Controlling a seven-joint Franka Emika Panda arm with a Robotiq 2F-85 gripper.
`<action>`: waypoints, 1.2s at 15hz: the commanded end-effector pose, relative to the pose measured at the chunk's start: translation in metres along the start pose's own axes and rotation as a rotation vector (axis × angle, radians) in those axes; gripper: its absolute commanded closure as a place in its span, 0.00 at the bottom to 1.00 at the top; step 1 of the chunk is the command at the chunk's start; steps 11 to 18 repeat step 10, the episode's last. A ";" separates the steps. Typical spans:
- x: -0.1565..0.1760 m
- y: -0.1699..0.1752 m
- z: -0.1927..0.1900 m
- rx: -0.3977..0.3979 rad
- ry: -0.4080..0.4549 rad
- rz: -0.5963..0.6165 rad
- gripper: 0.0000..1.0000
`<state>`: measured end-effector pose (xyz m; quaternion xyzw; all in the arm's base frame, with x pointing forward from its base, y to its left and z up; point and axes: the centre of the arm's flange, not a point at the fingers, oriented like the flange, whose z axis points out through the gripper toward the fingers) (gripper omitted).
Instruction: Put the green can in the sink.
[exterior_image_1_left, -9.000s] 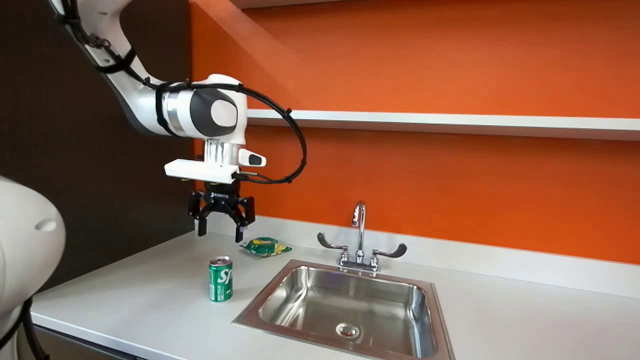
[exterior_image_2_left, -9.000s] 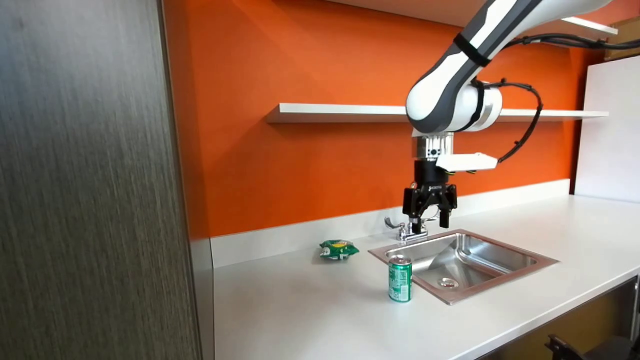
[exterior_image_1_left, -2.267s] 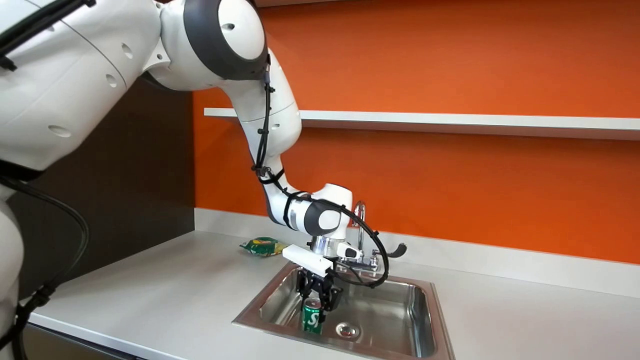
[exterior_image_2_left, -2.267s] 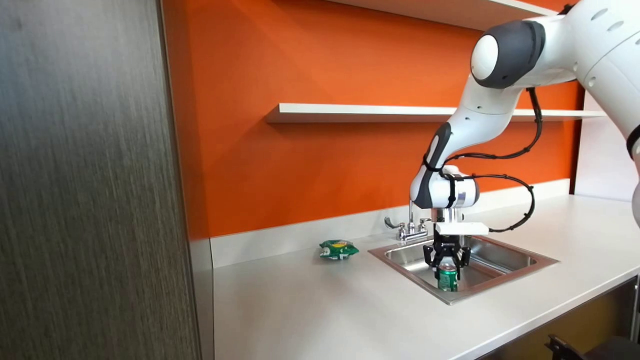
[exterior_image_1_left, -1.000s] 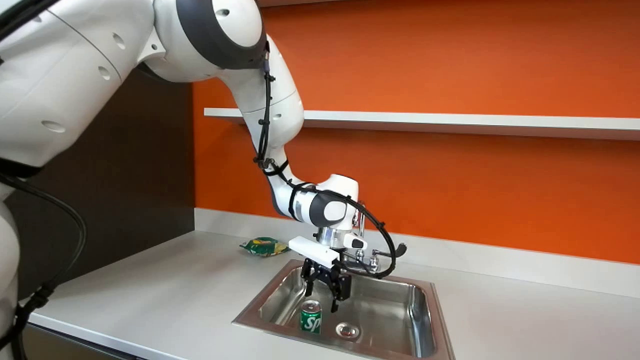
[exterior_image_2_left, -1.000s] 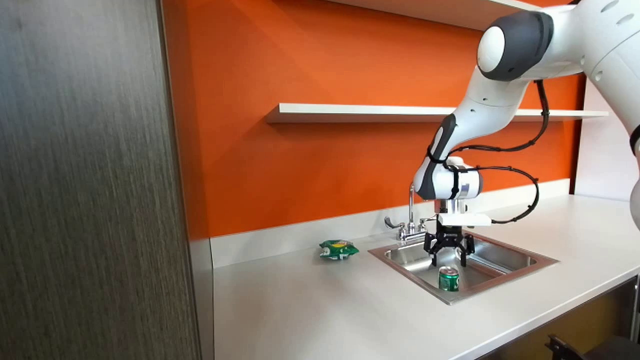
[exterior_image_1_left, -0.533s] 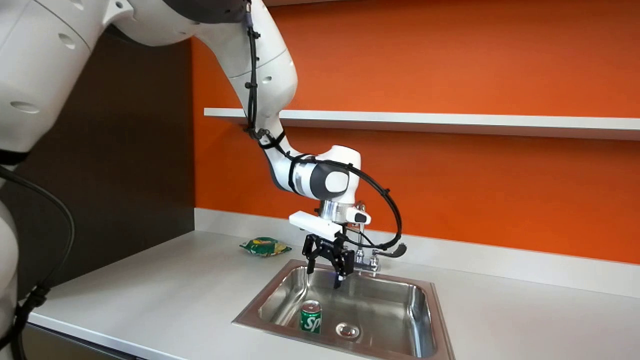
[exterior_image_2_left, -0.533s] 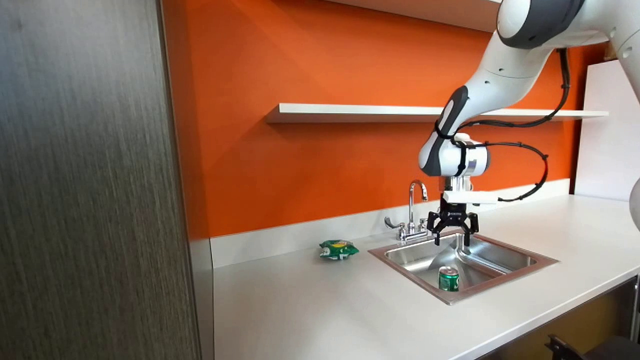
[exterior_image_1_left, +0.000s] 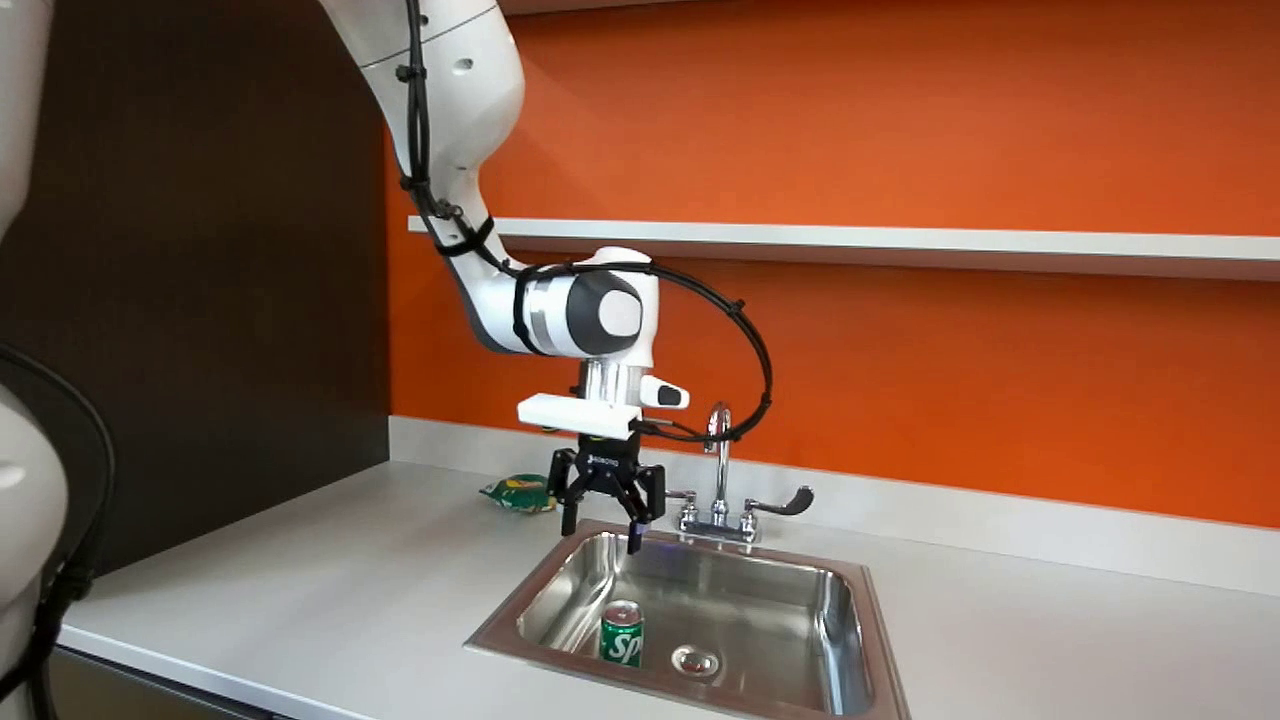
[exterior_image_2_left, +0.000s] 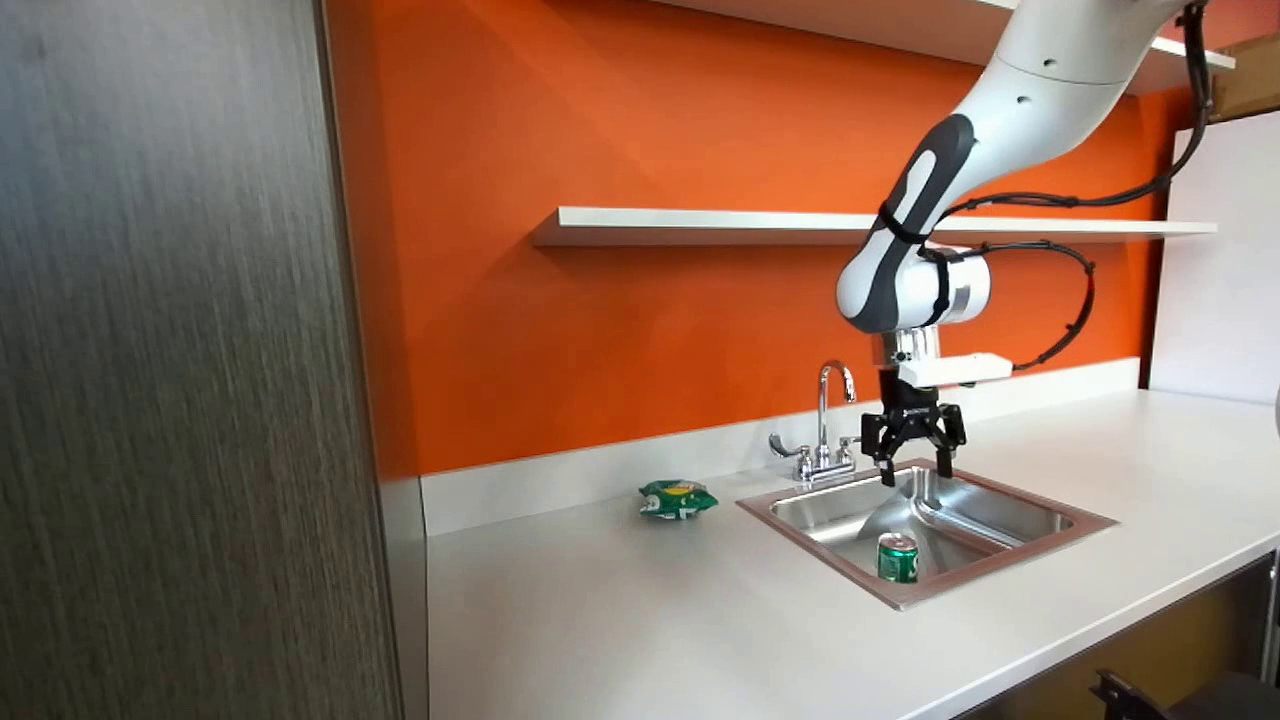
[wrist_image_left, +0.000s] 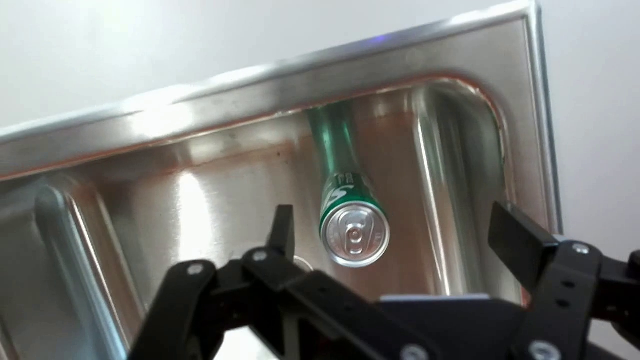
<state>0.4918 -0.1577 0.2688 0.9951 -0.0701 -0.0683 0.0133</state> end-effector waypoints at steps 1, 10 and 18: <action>-0.056 -0.021 -0.016 -0.034 -0.014 -0.095 0.00; -0.092 -0.036 0.002 -0.051 -0.057 -0.151 0.00; -0.092 -0.036 0.002 -0.051 -0.057 -0.151 0.00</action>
